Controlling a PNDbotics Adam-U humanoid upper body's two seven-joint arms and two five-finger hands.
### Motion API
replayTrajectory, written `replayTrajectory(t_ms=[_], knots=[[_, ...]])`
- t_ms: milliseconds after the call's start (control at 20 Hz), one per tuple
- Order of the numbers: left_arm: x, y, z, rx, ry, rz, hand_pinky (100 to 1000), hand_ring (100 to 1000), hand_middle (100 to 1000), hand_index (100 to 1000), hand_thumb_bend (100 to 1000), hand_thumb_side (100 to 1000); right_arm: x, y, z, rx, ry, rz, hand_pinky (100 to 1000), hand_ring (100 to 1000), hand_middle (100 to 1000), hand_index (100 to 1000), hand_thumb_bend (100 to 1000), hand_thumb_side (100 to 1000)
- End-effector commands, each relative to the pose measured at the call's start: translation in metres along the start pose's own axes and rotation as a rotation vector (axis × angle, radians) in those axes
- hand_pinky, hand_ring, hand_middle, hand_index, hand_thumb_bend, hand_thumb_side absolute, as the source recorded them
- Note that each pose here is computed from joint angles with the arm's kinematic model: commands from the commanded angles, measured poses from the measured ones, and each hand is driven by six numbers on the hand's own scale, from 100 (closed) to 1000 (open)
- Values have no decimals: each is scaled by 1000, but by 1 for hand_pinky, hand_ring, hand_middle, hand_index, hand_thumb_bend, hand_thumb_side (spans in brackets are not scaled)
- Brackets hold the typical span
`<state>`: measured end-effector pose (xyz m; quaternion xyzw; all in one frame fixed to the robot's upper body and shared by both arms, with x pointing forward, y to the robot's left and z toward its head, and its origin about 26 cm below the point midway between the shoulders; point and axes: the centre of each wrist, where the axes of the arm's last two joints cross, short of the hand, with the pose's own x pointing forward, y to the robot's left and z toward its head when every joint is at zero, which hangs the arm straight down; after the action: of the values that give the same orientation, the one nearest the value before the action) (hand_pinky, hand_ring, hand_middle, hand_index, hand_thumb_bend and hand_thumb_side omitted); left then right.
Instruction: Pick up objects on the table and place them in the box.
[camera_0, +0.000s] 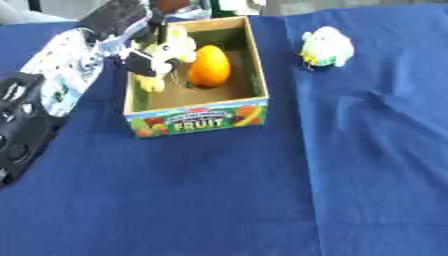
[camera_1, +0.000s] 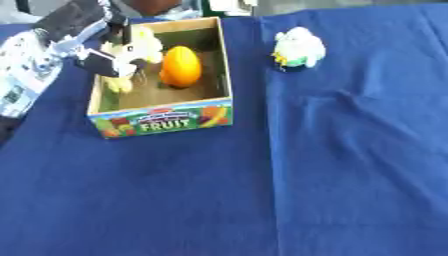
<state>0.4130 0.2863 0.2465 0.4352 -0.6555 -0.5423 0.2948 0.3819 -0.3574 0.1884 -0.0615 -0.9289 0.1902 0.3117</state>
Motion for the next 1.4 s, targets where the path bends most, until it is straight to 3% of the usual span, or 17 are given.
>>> replayTrajectory(t_ms=[50, 200, 450, 500, 850, 1000, 1200, 1400], knots=[[0, 7, -4, 25, -14, 7, 485, 334, 302, 489, 504, 286, 8, -6, -8, 7, -33, 12, 654, 864, 628, 855, 100, 154], [2, 1, -5, 26, -38, 50, 501, 380, 350, 529, 511, 283, 8, -4, -8, 9, -32, 8, 654, 865, 628, 855, 100, 156], [7, -4, -4, 30, -83, 109, 552, 483, 467, 654, 814, 245, 8, -3, -9, 11, -33, 3, 654, 866, 628, 855, 100, 159], [7, -4, -4, 29, -90, 118, 560, 493, 479, 665, 840, 231, 8, -3, -9, 12, -33, 2, 654, 866, 628, 855, 100, 159], [3, 3, 7, 55, -76, 160, 615, 572, 571, 734, 808, 133, 8, -4, -9, 15, -35, 6, 655, 867, 629, 856, 100, 155], [1, 9, 16, 102, -60, 198, 614, 574, 576, 737, 818, 168, 8, -6, -10, 14, -35, 14, 656, 867, 630, 856, 100, 148], [-1, 17, 33, 188, -17, 268, 581, 547, 555, 725, 805, 100, 8, -13, -13, 20, -36, 41, 657, 867, 632, 855, 100, 119], [0, 23, 53, 292, 35, 346, 561, 533, 542, 720, 796, 100, 5, -22, -19, 37, -29, 76, 656, 868, 635, 854, 100, 100]])
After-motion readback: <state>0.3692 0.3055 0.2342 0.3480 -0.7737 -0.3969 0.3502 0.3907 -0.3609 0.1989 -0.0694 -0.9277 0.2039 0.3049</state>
